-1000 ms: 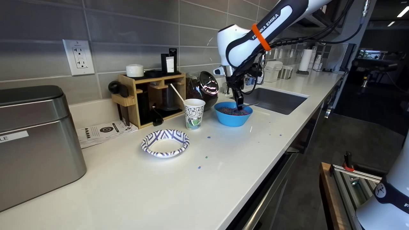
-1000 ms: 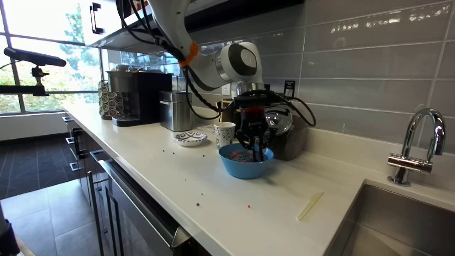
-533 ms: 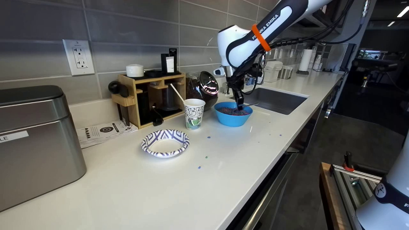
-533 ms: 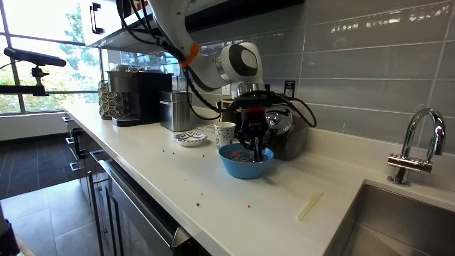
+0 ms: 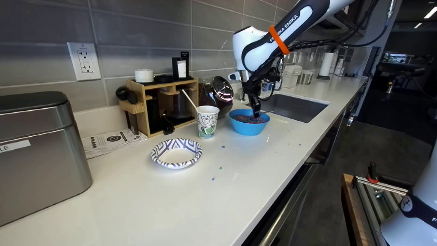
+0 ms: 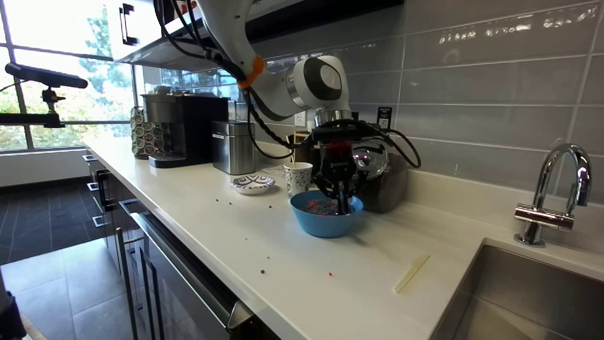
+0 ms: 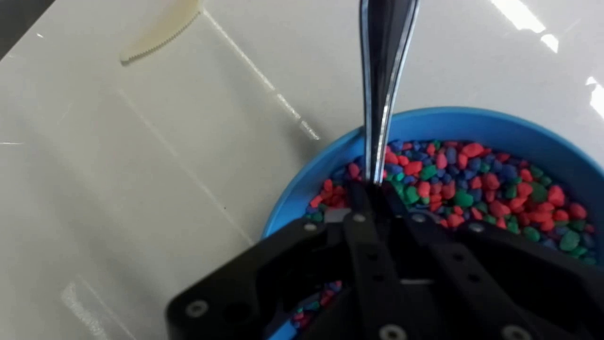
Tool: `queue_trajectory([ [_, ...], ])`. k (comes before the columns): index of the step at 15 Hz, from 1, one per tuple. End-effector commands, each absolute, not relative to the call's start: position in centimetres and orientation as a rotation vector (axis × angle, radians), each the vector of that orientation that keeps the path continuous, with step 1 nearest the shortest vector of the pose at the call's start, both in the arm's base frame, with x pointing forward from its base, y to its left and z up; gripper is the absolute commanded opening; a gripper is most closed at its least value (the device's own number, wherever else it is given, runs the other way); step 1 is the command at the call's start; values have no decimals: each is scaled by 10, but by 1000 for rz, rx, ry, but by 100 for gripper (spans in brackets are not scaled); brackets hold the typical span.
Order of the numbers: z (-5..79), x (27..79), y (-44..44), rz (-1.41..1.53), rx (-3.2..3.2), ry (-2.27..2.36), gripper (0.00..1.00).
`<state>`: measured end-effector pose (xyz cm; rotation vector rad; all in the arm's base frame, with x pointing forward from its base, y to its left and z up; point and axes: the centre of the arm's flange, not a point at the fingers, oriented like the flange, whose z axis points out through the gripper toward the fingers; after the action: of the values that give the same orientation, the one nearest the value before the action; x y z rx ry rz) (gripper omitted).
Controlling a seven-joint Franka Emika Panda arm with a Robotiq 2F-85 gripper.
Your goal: Use the silver spoon to place some cereal from the blue bowl into the coffee cup.
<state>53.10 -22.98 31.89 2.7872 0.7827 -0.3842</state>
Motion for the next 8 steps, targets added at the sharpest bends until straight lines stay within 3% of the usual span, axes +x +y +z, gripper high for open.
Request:
queue_trajectory([
  [1, 325, 525, -232, -348, 2802, 819, 1],
  [8, 328, 512, -240, -327, 2841, 857, 1],
])
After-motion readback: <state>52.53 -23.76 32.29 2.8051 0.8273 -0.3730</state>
